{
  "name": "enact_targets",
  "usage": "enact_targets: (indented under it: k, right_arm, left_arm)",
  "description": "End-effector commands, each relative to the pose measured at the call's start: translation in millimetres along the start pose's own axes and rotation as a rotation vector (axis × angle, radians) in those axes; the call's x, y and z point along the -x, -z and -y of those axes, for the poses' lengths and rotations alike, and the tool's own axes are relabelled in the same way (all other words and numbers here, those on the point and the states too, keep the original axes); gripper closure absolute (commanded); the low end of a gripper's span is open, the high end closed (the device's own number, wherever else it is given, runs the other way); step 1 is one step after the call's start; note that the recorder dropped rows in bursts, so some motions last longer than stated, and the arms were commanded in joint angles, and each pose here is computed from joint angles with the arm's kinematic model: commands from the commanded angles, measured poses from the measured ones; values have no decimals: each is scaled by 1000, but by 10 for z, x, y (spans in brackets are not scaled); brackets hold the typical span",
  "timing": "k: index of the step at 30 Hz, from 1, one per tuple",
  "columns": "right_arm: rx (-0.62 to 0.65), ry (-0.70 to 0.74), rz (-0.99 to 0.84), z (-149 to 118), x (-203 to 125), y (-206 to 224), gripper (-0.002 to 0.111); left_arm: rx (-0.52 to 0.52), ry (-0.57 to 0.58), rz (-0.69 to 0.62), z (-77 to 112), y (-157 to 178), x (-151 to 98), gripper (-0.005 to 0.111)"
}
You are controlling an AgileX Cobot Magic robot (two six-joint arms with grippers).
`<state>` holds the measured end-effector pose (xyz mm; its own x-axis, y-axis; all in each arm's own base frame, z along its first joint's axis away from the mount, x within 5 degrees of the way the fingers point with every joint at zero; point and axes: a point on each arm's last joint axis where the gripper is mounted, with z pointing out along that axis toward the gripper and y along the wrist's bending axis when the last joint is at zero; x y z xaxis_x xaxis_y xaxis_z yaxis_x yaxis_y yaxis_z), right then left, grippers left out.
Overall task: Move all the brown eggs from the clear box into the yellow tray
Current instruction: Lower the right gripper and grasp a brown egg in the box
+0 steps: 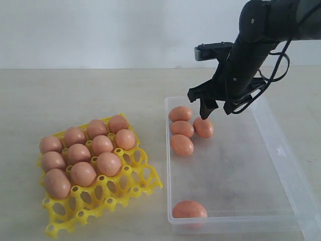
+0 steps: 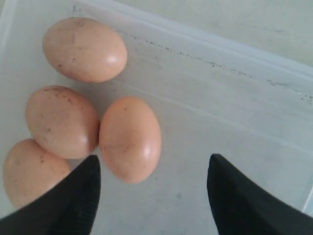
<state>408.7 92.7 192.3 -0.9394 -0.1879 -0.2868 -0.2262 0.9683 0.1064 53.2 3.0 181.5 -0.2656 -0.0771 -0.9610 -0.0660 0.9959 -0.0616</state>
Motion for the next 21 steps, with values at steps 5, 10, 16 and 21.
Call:
enact_targets:
  k: [5,10,16,21]
  right_arm:
    - [19,-17,18,45,54,-193,53]
    - [75,-3,65,-4,97,-212,53]
    - [76,3,78,0,111,-249,53]
    - [78,-2,17,20,56,-449,53]
  left_arm:
    - [2,-2,5,-1,0,-3,103]
    - [2,-2,5,-1,0,-3,103]
    - [2,-2,5,-1,0,-3,103]
    - [2,-2,5,-1,0,-3,103]
